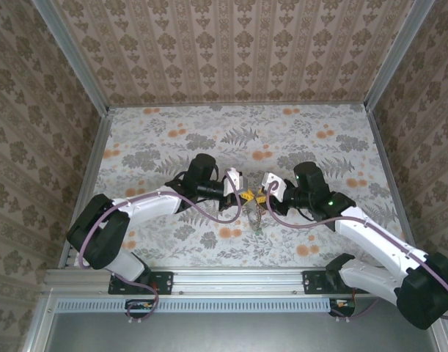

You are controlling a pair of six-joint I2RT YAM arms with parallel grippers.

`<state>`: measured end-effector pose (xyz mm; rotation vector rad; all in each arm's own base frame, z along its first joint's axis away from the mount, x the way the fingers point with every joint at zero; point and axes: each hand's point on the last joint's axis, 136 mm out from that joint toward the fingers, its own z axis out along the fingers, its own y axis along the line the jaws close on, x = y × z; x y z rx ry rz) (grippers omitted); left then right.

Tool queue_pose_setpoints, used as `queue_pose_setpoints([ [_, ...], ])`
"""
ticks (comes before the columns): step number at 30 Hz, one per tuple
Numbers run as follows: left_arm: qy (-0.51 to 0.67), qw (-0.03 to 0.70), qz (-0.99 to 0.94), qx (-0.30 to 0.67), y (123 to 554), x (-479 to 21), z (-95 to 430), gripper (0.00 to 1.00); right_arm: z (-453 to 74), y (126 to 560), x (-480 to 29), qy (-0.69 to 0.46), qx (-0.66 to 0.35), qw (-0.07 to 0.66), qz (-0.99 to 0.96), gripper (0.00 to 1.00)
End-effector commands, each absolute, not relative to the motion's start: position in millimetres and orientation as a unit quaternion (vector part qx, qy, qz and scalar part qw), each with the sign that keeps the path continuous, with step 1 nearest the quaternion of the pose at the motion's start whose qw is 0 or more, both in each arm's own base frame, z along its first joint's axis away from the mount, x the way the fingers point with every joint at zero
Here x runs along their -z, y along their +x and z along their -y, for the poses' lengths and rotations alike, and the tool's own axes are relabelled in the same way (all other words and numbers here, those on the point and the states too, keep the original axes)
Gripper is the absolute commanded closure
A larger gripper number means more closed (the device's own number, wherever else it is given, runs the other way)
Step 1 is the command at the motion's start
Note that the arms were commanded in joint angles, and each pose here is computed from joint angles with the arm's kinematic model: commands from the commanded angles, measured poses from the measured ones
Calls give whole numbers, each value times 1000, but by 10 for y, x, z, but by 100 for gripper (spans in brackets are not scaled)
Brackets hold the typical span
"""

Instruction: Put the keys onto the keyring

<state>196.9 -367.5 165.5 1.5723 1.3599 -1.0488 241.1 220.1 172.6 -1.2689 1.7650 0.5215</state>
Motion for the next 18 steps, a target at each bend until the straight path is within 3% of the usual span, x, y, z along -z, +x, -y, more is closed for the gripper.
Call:
queue_pose_setpoints([
  [1,631,401,-509,426,1904,-1744,3704,100,-2277,2403,-1855,-527,-228,445,-687,75],
  [13,632,398,-509,428,1892,-1740,3696,100,-2302,2460,-1815,-524,-231,438,-693,89],
  [18,632,398,-511,426,1896,-1735,3697,100,-2350,2438,-1864,-524,-248,437,-687,100],
])
